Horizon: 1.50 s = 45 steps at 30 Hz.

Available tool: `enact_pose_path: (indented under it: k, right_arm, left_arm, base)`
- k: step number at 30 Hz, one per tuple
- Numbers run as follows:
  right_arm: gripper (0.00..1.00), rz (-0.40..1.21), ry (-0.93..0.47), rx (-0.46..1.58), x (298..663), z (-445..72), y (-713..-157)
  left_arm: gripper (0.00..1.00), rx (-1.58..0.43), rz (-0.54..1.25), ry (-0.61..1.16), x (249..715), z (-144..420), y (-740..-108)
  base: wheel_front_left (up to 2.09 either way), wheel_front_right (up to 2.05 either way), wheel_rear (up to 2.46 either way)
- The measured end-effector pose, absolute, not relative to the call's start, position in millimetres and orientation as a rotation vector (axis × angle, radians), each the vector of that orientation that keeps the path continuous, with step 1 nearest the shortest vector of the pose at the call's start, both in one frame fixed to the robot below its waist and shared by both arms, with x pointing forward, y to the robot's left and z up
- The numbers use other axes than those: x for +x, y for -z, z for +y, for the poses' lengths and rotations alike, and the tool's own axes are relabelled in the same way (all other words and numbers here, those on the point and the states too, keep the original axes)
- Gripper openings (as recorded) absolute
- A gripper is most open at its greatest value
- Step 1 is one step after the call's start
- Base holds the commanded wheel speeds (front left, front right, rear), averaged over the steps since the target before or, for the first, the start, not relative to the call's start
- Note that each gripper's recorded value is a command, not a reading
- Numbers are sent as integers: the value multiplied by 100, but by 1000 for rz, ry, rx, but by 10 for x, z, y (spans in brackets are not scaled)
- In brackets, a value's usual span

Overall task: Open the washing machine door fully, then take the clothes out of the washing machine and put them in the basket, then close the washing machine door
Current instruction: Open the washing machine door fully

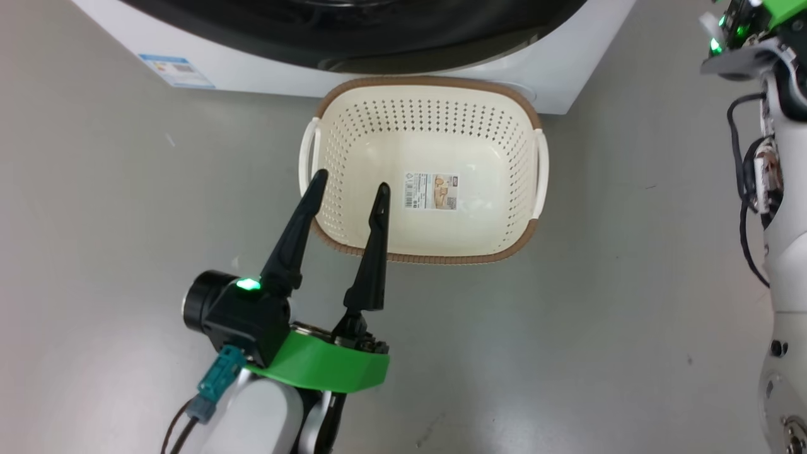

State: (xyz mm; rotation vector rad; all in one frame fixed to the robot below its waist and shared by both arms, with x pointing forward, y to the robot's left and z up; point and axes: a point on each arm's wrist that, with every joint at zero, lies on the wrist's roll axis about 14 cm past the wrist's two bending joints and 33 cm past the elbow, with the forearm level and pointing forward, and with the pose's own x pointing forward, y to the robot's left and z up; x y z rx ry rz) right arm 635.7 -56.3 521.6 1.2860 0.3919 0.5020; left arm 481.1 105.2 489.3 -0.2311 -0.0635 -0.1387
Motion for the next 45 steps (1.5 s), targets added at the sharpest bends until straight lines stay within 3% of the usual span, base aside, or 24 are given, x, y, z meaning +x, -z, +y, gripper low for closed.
enact_pose_path:
  k: [22, 45]
  right_arm:
    - [0, 536, -562, 1300, 6642, -241, -5063]
    - [0, 623, -690, 1290, 6507, -165, -5158]
  left_arm:
    - [100, -204, -36, 75, 4808, 1272, -4760]
    - [100, -226, -33, 72, 4888, 1269, -4724]
  base:
    - [0, 0, 0]
    - [0, 0, 0]
